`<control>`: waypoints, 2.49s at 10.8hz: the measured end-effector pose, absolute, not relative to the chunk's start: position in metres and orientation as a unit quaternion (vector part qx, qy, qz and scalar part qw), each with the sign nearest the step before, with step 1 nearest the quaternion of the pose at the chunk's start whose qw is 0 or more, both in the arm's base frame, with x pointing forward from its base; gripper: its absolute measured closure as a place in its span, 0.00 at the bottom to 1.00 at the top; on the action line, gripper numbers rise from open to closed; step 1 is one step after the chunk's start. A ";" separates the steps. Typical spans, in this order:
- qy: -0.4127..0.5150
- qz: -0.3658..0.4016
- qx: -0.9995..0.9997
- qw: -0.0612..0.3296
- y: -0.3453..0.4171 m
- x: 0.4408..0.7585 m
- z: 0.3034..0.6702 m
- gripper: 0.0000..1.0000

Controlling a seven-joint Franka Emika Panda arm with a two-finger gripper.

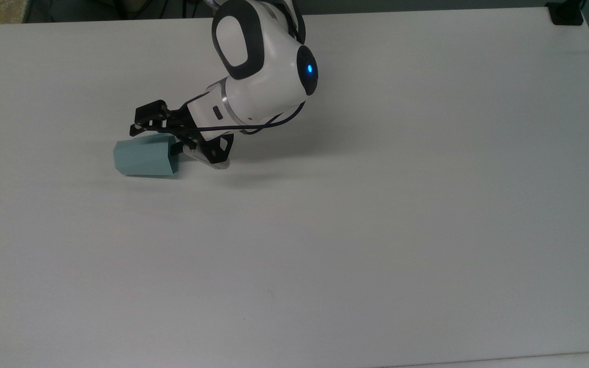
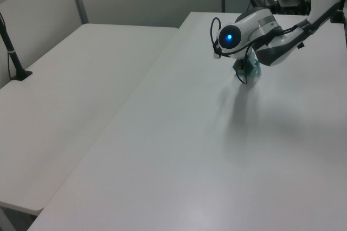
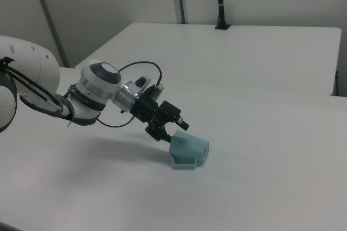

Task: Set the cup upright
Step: 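Close the gripper on the rim wall of the teal cup, then lift and rotate the gripped cup so its base points down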

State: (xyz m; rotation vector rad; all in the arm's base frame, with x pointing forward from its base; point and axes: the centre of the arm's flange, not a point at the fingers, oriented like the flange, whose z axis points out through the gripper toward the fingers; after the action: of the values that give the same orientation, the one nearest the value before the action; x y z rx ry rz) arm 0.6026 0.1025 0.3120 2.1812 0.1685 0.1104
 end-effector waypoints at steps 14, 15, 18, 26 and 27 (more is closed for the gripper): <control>0.075 0.063 0.872 0.479 0.093 0.612 0.299 0.86; 0.075 0.063 0.872 0.479 0.093 0.612 0.299 0.86; 0.075 0.064 0.872 0.479 0.093 0.613 0.300 0.86; 0.023 0.080 0.902 0.424 0.089 0.623 0.331 0.89; 0.008 0.081 0.911 0.404 0.087 0.625 0.347 0.93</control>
State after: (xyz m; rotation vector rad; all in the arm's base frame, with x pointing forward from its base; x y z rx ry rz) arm 0.6246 0.0865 0.3473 2.3004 0.0201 0.2041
